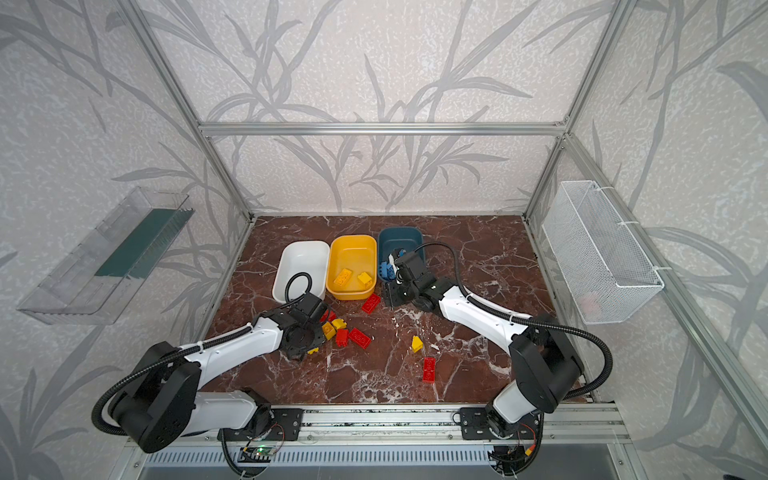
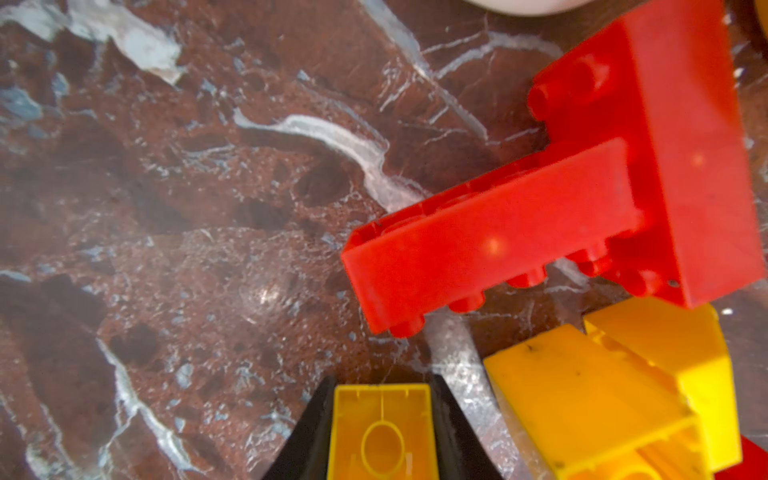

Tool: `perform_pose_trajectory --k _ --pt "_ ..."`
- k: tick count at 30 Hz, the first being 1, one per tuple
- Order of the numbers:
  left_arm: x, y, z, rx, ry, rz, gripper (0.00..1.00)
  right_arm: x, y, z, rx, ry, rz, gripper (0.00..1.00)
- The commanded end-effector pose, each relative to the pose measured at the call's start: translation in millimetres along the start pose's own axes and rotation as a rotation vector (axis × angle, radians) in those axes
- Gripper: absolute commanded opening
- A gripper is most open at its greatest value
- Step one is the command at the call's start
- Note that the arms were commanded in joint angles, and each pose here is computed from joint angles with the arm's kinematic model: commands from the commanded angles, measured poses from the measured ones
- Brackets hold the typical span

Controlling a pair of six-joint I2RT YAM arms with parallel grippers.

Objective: Sort the legos into containers by color
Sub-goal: 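Close the left gripper on the yellow brick and lift it, then drop yellow brick into yellow bin with left gripper while right gripper moves toward table center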

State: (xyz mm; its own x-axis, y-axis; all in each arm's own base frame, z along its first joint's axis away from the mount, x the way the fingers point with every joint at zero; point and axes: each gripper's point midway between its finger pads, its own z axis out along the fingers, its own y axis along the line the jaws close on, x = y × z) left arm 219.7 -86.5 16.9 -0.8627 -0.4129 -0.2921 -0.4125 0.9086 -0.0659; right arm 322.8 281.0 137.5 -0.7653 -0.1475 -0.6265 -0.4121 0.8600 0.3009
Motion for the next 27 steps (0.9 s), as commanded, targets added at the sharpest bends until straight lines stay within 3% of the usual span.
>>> perform_pose_trajectory --k 1,16,27 --pt "-11.8 -2.8 -10.8 0.002 -0.045 0.001 0.32 -6.0 -0.3 -5.8 -0.006 -0.032 0.002 0.70" --pt "-47.6 -22.1 -54.5 0.051 -0.144 0.033 0.27 -0.2 -2.1 -10.6 -0.014 -0.041 0.011 0.70" --pt "-113.8 -90.7 -96.6 0.135 -0.221 0.087 0.27 18.3 -6.0 -6.3 -0.030 -0.025 0.024 0.70"
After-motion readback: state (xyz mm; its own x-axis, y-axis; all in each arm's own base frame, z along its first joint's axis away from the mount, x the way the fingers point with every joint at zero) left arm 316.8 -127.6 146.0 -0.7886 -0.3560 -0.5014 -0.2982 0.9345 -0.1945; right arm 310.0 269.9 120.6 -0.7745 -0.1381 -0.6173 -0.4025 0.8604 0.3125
